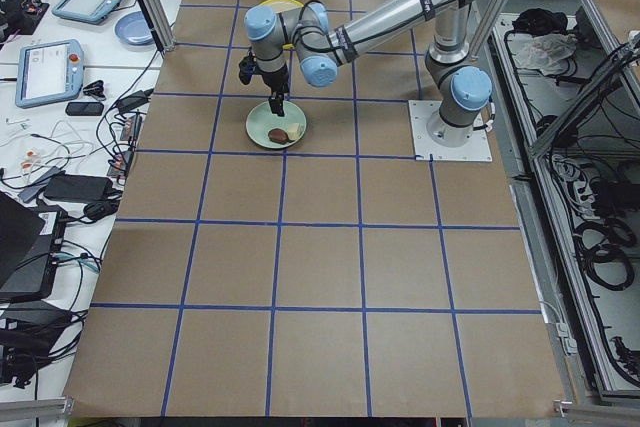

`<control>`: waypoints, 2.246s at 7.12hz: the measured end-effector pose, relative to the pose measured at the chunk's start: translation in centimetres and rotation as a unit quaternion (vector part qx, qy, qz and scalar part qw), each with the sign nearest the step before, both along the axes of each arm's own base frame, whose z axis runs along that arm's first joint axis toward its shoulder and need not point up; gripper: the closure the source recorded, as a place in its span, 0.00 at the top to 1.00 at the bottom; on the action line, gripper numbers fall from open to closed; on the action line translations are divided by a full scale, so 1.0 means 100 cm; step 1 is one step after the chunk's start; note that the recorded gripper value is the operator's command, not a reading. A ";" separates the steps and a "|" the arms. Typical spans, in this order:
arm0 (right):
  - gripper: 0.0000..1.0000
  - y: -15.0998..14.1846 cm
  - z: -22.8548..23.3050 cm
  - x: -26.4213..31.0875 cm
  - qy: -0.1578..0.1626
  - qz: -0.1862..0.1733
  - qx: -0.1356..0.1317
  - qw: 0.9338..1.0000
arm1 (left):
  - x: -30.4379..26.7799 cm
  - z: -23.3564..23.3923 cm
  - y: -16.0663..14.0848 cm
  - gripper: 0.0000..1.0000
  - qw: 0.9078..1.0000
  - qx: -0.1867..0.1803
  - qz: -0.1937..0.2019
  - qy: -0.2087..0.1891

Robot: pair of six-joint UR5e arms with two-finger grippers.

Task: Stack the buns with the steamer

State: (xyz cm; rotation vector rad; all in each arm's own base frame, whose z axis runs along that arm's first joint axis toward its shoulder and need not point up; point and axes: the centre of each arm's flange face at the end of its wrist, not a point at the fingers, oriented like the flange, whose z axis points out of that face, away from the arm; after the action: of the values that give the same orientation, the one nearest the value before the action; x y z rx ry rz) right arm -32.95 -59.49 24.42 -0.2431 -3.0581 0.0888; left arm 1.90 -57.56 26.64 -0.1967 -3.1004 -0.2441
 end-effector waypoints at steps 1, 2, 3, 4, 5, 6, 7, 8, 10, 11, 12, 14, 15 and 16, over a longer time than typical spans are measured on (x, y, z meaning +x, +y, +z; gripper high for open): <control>0.75 -0.006 -0.011 -0.004 -0.001 0.006 -0.007 1.000 | 0.003 -0.019 -0.002 0.90 1.000 0.018 -0.010 -0.001; 0.29 -0.013 -0.015 -0.007 -0.007 0.012 -0.018 1.000 | 0.005 -0.036 -0.004 0.90 0.999 0.034 -0.017 0.001; 0.13 -0.018 -0.019 -0.008 -0.019 0.018 -0.031 0.999 | 0.006 -0.051 -0.004 0.80 0.999 0.049 -0.021 0.000; 0.00 -0.021 -0.021 -0.008 -0.026 0.022 -0.036 0.999 | 0.008 -0.062 -0.002 0.23 0.998 0.066 -0.025 -0.004; 0.00 -0.022 -0.022 -0.007 -0.032 0.023 -0.038 0.999 | 0.008 -0.068 -0.001 0.00 0.997 0.078 -0.026 -0.005; 0.00 -0.022 -0.023 -0.007 -0.034 0.022 -0.039 0.998 | 0.008 -0.072 0.000 0.00 0.996 0.085 -0.025 -0.006; 0.00 -0.022 -0.022 -0.006 -0.036 0.022 -0.038 0.998 | 0.009 -0.072 -0.001 0.00 0.996 0.088 -0.024 -0.006; 0.00 -0.021 -0.020 -0.006 -0.036 0.022 -0.037 0.998 | 0.009 -0.070 -0.003 0.00 0.996 0.085 -0.022 -0.007; 0.00 -0.021 -0.001 -0.007 -0.025 0.022 -0.044 0.998 | 0.010 -0.050 -0.013 0.00 0.997 0.073 -0.015 -0.008; 0.00 -0.018 0.015 -0.006 -0.019 0.021 -0.047 0.998 | 0.005 -0.030 -0.015 0.00 0.998 0.068 0.001 -0.008; 0.00 -0.015 0.031 -0.004 -0.020 0.019 -0.046 0.999 | -0.005 -0.009 -0.013 0.00 0.998 0.062 0.027 0.006; 0.00 -0.007 0.054 0.005 -0.032 0.004 -0.032 0.999 | -0.054 0.033 -0.010 0.00 0.996 0.038 0.057 0.048; 0.00 -0.006 0.060 0.012 -0.037 -0.004 -0.028 0.999 | -0.095 0.048 -0.009 0.00 0.994 0.024 0.079 0.070; 0.00 -0.006 0.067 0.023 -0.040 -0.019 -0.030 0.999 | -0.136 0.057 -0.011 0.00 0.989 0.007 0.104 0.101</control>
State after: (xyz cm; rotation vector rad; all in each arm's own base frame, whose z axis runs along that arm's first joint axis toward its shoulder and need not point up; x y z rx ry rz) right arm -30.70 -60.06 31.13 -0.3163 -3.1323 0.1738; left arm -11.74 -58.70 32.33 0.0973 -2.8880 -0.2247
